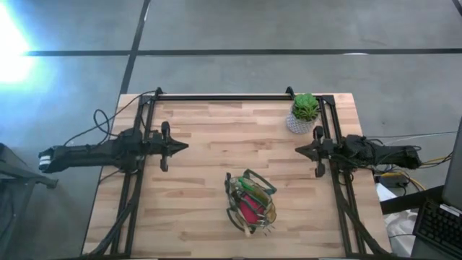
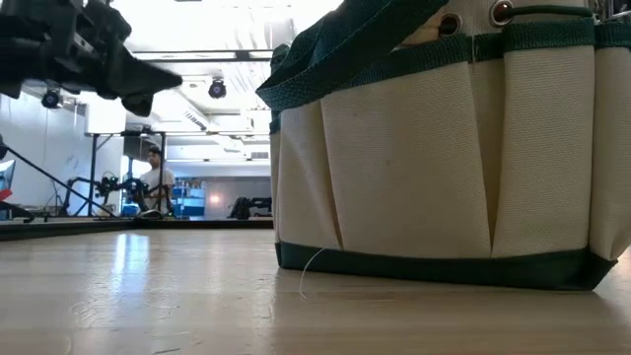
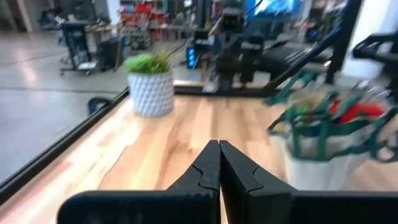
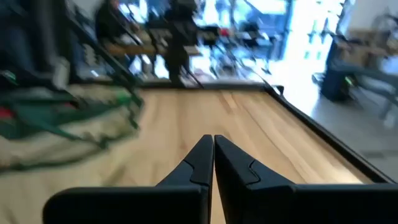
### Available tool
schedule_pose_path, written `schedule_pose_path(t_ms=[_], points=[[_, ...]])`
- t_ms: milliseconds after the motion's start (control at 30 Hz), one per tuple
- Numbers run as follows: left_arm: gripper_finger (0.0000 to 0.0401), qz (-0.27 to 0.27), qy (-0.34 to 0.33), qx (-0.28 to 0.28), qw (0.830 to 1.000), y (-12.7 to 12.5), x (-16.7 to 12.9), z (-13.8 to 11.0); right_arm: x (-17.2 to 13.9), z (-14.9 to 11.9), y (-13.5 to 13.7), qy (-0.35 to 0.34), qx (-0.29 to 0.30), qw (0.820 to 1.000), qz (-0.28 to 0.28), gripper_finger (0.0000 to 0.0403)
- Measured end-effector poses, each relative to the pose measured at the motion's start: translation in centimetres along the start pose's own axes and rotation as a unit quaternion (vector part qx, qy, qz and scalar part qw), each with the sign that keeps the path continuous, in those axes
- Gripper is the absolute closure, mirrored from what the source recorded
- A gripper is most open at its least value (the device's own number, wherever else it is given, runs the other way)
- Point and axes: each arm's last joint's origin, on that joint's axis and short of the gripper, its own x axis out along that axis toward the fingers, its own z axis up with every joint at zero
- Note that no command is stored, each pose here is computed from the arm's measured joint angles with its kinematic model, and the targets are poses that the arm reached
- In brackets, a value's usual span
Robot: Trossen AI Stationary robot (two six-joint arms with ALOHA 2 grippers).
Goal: Pick & Place Garden tools in Gardening bag
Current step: Return to Home Position
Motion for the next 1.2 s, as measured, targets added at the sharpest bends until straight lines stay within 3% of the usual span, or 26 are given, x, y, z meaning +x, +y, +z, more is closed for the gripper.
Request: schedule_pose_path(t_ms=[133, 467, 933, 1200], points=[[0.0398, 0.030, 0.041, 0.014, 0.999, 0.7, -0.1, -0.8, 0.0, -1.0, -0.6, 0.042, -0.001, 0.998, -0.037, 0.0394], [0.0390, 0.070, 0.081, 0.018, 0.994, 1.2, -0.1, -2.8, 0.2, -1.6, -1.5, 0.065, -0.029, 0.987, -0.145, 0.0394], [0.0388, 0.068, 0.141, 0.012, 0.988, 1.1, -0.3, -7.1, 0.1, -1.5, -1.5, 0.063, -0.018, 0.986, -0.151, 0.0394], [0.0387, 0.070, 0.153, 0.011, 0.986, 1.1, -0.3, -7.2, 0.1, -1.5, -1.5, 0.063, -0.018, 0.986, -0.151, 0.0394]])
